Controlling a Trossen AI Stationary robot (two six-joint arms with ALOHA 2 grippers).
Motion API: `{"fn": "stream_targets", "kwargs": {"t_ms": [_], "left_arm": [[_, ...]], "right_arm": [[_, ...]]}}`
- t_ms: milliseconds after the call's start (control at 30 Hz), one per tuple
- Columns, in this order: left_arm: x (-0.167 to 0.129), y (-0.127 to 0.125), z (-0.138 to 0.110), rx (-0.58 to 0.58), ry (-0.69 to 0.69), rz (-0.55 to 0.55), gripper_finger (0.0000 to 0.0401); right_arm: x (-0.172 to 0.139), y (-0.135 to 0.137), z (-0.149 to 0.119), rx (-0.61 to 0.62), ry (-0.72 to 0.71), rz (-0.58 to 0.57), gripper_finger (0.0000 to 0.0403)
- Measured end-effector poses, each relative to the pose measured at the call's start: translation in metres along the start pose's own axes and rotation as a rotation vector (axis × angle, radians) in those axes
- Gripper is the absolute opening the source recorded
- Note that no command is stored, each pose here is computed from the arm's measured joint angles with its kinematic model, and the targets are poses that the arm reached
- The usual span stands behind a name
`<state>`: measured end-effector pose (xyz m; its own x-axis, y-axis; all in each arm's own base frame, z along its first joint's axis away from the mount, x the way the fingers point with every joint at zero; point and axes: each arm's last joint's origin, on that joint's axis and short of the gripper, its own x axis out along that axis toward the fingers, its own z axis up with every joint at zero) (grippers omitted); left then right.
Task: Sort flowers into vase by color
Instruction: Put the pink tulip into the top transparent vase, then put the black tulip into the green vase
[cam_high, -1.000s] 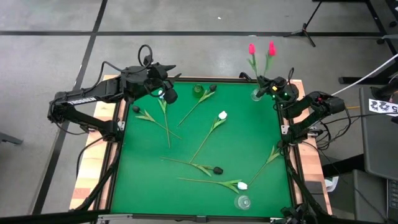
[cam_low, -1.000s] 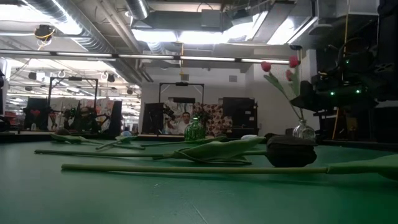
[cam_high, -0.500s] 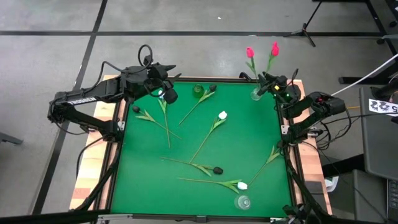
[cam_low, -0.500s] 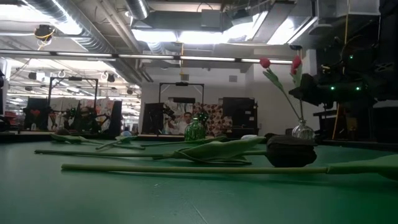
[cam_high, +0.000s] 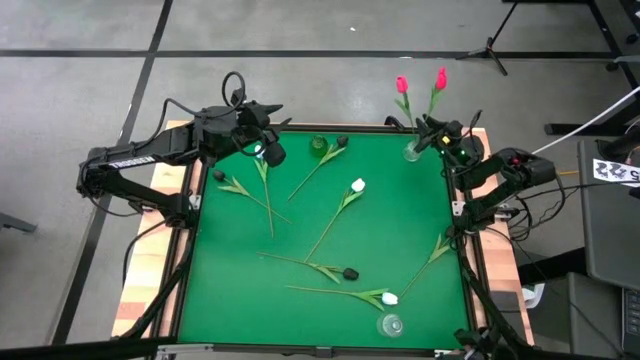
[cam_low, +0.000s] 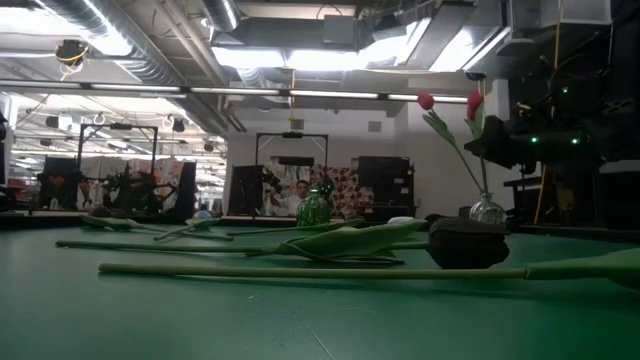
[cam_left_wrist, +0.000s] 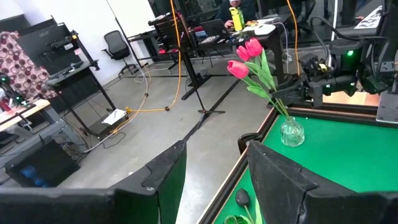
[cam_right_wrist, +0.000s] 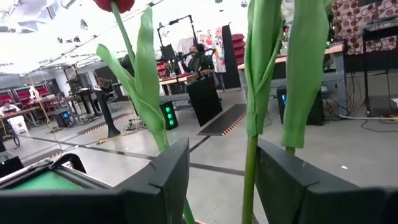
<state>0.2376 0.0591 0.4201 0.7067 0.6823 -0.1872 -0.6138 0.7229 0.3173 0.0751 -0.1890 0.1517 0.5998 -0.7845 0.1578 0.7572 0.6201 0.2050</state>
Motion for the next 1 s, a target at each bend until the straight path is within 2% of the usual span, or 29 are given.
{"fn": "stream_targets", "kwargs": {"t_ms": [367, 800, 1000], "left_arm": [[0.000, 0.000, 0.000, -0.004, 0.000, 0.000, 0.0169], [0.000, 0.000, 0.000, -0.004, 0.000, 0.000, 0.0169], [0.000, 0.000, 0.000, -0.004, 0.000, 0.000, 0.0169]], "right_arm": [[0.007, 0.007, 0.033, -0.050, -0.156, 0.053, 0.0166], [0.008, 0.010, 0.047, -0.068, -0.193, 0.042, 0.0166], [0.004, 0.014, 0.057, -0.064, -0.251, 0.075, 0.0166]]}}
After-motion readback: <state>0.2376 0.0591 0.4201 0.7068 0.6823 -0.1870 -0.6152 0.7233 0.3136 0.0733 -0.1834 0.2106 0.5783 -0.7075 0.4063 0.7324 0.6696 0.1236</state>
